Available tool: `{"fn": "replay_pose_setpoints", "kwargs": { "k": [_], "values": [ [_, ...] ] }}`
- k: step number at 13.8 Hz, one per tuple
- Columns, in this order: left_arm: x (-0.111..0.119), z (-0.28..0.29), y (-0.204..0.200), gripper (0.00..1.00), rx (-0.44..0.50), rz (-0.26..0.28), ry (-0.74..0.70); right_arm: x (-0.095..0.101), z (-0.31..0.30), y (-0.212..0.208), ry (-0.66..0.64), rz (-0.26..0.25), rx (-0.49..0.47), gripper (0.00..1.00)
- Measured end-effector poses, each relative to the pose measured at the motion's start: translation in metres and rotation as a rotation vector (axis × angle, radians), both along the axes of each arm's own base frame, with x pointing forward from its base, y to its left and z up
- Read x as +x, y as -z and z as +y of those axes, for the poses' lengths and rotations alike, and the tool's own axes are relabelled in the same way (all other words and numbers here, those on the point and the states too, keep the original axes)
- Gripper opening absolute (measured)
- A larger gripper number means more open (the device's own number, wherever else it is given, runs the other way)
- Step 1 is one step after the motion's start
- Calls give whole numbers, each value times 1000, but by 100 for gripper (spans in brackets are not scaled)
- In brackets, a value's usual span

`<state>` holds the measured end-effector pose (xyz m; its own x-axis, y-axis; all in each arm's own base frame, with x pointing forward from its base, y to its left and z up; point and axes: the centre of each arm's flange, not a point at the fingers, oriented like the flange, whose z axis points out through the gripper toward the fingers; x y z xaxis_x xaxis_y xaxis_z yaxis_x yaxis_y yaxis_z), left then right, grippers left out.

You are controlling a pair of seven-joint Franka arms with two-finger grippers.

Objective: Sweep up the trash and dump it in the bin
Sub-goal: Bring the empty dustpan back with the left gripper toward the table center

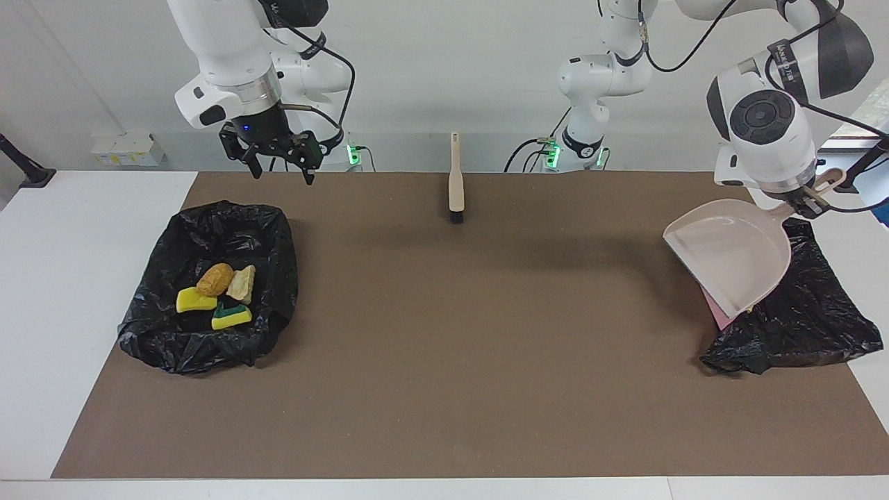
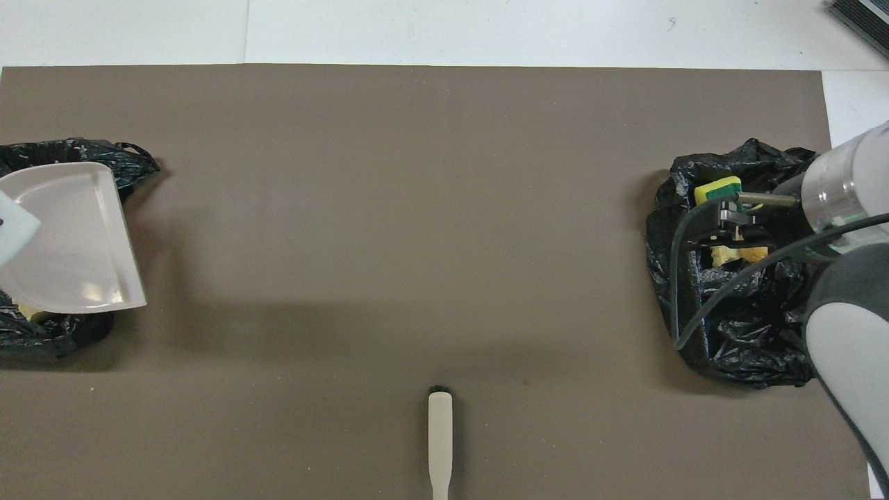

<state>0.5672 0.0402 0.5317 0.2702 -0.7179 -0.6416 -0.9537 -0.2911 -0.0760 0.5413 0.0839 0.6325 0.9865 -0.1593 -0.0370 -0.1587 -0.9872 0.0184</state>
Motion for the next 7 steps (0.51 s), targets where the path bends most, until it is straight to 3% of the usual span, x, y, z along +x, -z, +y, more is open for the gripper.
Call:
{"fn": "replay_pose_setpoints", "kwargs": {
  "k": [4, 7],
  "values": [
    [-7, -51, 11, 31, -146, -107, -196, 1, -5, 0, 8, 0, 0, 100],
    [-14, -106, 13, 31, -189, -212, -348, 2, -15, 0, 26, 0, 0, 100]
  ]
}}
